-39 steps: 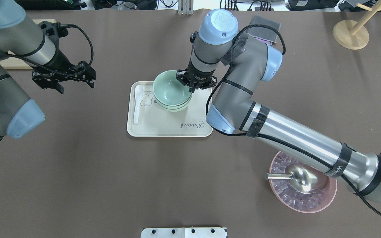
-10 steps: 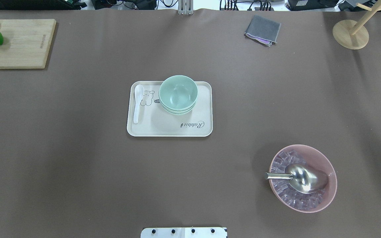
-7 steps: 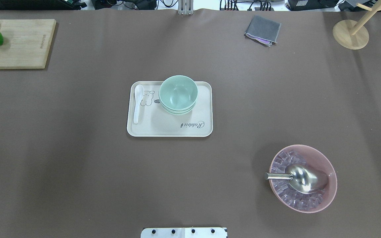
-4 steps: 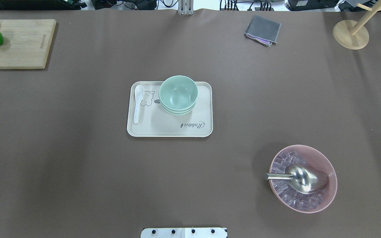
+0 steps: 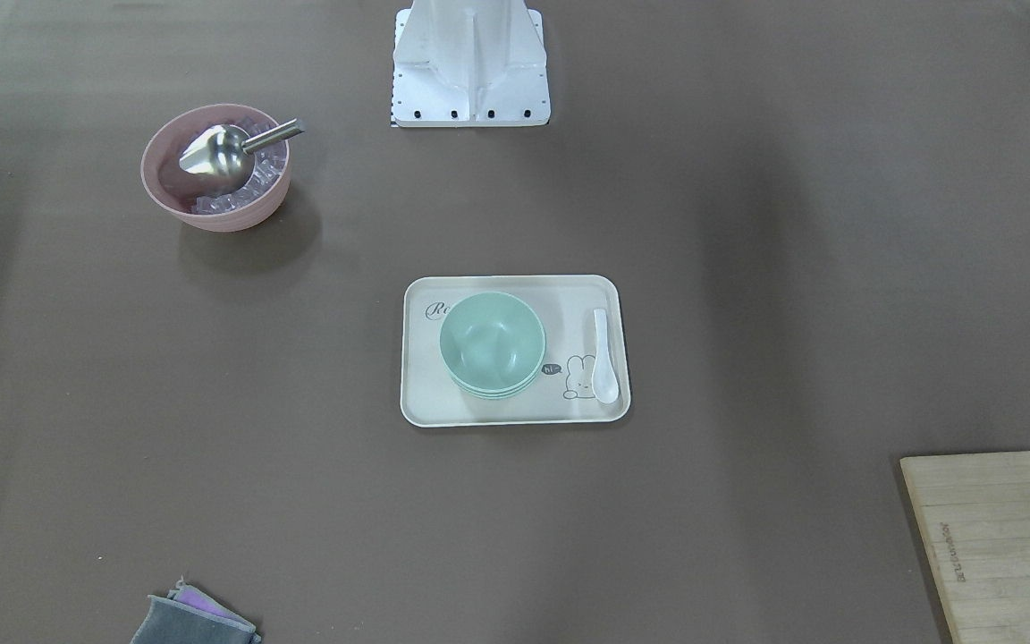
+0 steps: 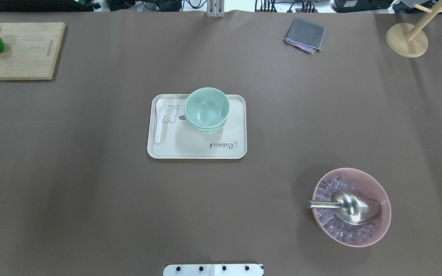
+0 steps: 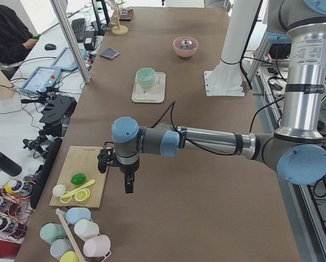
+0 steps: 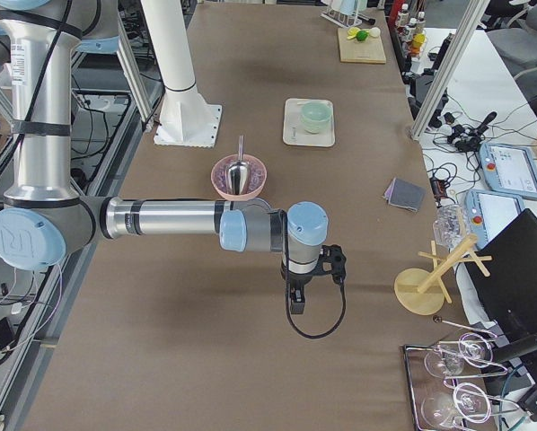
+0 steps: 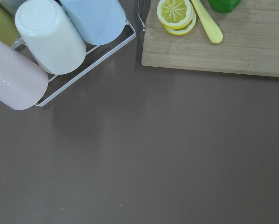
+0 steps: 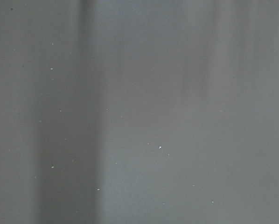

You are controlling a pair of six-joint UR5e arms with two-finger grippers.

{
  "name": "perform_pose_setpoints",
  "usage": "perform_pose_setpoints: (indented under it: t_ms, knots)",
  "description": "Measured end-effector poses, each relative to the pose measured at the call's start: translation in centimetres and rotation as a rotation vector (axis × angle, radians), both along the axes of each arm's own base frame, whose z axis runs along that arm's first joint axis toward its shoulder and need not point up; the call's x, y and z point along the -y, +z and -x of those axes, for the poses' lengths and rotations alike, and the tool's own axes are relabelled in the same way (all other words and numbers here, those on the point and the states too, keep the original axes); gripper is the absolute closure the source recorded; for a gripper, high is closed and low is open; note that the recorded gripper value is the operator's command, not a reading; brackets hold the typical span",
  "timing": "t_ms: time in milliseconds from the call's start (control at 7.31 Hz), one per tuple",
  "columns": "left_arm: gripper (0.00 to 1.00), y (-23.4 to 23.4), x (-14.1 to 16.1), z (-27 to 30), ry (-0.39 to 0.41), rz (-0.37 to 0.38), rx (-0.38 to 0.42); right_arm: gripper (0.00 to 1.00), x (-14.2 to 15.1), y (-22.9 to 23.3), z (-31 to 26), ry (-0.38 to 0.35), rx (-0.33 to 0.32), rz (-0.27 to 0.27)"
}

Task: Stack green bowls together

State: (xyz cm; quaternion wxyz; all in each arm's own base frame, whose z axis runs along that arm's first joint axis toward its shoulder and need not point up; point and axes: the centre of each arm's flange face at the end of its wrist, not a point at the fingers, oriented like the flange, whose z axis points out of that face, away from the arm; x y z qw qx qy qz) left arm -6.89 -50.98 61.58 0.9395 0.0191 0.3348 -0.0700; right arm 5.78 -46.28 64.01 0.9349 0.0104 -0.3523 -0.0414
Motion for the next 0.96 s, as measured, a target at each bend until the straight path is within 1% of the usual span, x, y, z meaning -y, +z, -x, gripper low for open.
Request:
perform_pose_setpoints:
  t_ms: [957]
  knots:
    - [0.02, 0.21, 0.29, -0.09, 0.002, 0.002, -0.004, 0.00, 0.50, -0.40, -0.08, 0.007, -0.006, -0.005]
